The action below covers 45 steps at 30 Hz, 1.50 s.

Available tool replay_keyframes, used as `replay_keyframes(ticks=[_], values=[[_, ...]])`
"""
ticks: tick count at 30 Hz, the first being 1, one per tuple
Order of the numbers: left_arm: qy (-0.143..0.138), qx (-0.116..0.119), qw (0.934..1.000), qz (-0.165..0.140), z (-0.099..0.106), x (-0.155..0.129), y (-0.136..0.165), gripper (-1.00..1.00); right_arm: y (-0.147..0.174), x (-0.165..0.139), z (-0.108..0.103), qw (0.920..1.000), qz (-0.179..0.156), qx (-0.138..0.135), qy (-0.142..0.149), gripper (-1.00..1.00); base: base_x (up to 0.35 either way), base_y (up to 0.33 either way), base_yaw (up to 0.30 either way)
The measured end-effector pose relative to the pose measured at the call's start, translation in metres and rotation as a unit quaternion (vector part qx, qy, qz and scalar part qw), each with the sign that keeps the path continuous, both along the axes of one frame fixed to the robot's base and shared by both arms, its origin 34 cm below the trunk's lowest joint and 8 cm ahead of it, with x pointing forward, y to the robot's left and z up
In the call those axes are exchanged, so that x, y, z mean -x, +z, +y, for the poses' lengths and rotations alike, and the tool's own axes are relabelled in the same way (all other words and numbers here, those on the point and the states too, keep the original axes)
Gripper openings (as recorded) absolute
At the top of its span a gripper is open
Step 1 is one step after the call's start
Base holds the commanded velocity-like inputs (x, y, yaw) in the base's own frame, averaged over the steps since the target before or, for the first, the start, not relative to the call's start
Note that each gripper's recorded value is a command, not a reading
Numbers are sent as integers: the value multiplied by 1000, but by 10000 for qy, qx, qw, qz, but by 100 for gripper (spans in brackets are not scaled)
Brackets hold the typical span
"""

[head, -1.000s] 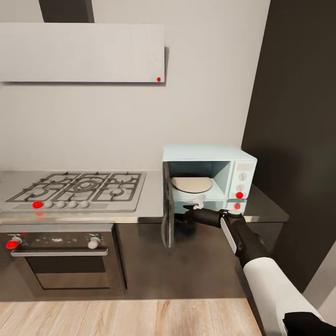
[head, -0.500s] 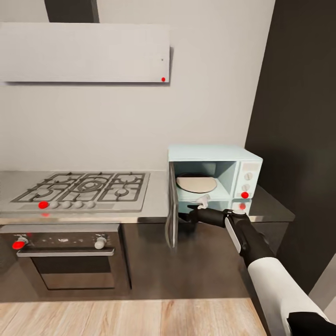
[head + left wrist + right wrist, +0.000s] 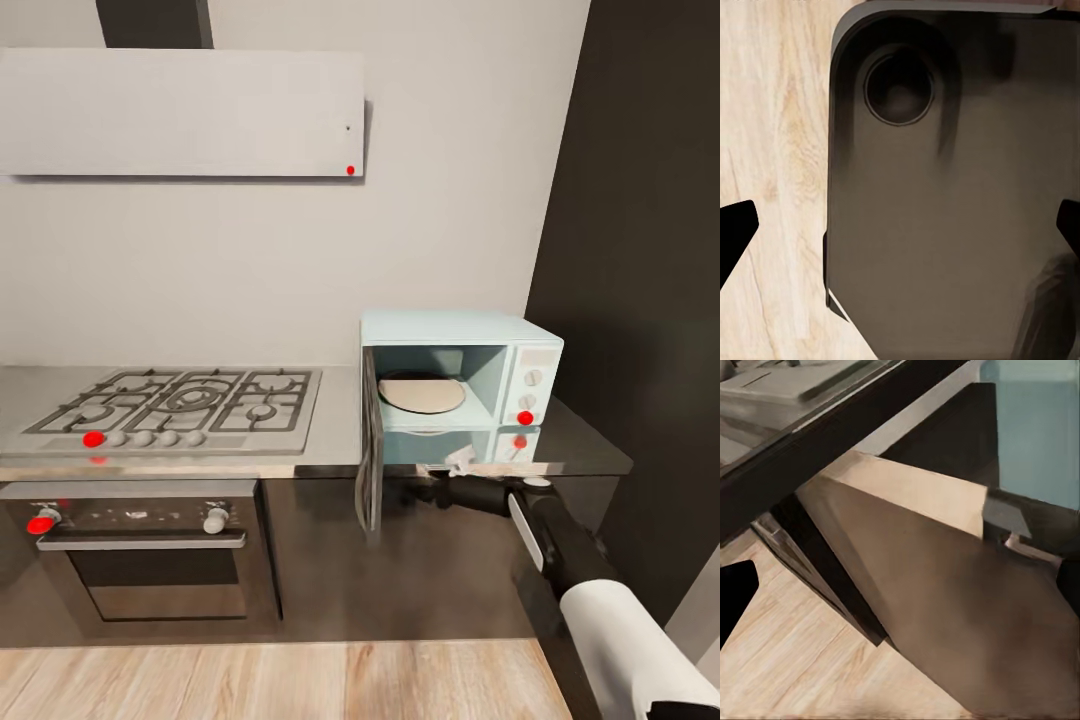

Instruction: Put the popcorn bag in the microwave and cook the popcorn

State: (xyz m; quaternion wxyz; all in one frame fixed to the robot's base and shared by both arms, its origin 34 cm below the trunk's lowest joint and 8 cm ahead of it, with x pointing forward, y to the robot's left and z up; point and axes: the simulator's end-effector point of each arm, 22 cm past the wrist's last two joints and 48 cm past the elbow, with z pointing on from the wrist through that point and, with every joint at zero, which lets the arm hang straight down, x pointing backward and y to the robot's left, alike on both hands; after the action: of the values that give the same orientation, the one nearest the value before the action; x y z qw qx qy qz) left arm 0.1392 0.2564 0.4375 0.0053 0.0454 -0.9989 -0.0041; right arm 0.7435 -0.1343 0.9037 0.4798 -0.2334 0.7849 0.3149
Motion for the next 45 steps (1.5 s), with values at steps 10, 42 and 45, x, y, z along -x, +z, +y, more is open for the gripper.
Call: replay_keyframes(ticks=[10, 42, 45], values=[[0, -3, 10000, -41, 0, -2, 0, 100, -40, 19, -44, 9977, 614, -87, -278, 100, -244, 0, 0], [69, -27, 10000, -46, 2, -2, 0, 100, -434, 373, -175, 8475, 3632, 2990, -2458, 100, -107, 0, 34], [70, -27, 10000, -46, 2, -2, 0, 100, -436, 380, -174, 8476, 3630, 2994, -2453, 100, 0, 0, 274]])
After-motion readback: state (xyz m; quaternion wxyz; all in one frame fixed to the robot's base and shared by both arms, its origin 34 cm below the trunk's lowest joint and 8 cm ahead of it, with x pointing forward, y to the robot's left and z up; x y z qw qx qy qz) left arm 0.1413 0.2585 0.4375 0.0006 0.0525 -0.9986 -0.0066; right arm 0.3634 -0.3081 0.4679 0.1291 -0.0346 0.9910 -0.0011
